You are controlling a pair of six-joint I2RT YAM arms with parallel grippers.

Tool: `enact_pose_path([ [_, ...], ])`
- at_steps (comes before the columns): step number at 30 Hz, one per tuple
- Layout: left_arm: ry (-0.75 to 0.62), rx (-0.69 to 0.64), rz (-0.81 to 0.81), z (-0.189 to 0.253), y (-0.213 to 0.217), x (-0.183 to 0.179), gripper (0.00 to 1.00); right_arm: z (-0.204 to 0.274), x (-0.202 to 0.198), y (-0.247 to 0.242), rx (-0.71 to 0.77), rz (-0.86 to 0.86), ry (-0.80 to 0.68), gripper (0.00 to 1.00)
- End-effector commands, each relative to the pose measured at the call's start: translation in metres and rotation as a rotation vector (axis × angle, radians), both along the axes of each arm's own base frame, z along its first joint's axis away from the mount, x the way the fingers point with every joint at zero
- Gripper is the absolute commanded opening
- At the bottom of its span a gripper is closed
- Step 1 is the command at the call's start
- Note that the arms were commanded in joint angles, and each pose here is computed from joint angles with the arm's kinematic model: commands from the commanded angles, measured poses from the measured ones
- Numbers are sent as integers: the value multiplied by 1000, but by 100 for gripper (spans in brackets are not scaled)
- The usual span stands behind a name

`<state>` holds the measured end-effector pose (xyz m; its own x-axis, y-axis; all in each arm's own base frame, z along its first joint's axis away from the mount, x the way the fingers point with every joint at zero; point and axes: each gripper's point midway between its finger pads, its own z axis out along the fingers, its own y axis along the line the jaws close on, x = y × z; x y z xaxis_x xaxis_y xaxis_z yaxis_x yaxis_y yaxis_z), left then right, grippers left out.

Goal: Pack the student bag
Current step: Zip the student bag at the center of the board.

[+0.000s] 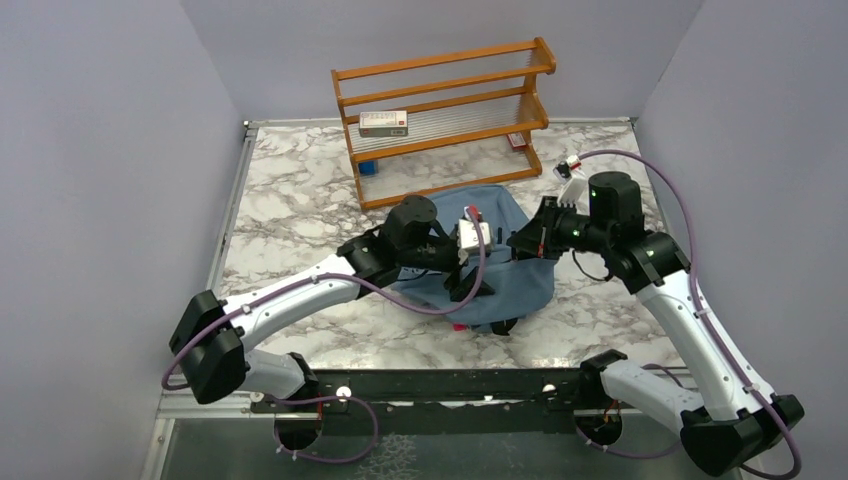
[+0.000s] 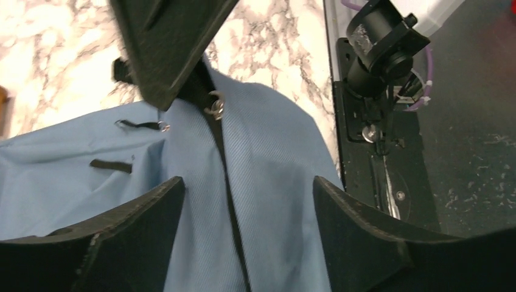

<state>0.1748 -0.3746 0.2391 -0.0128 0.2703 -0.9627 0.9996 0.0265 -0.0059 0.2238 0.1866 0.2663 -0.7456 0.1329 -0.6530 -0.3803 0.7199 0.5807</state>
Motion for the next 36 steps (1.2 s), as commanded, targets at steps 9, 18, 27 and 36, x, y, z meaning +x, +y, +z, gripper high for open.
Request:
enact_pose_path([
  [9,29,13,-70,1,-22,-18,28,6,1,-28,-69,-146,-56,1],
  [18,41,56,-88,6,-2,-33,0,-3,1,-66,-171,-354,-32,0],
  [27,9,75,-68,8,20,-41,0,-19,22,-100,-300,-534,-55,1],
  [36,-13,147,-16,-12,51,-48,0,-46,57,-94,-348,-543,-67,1],
])
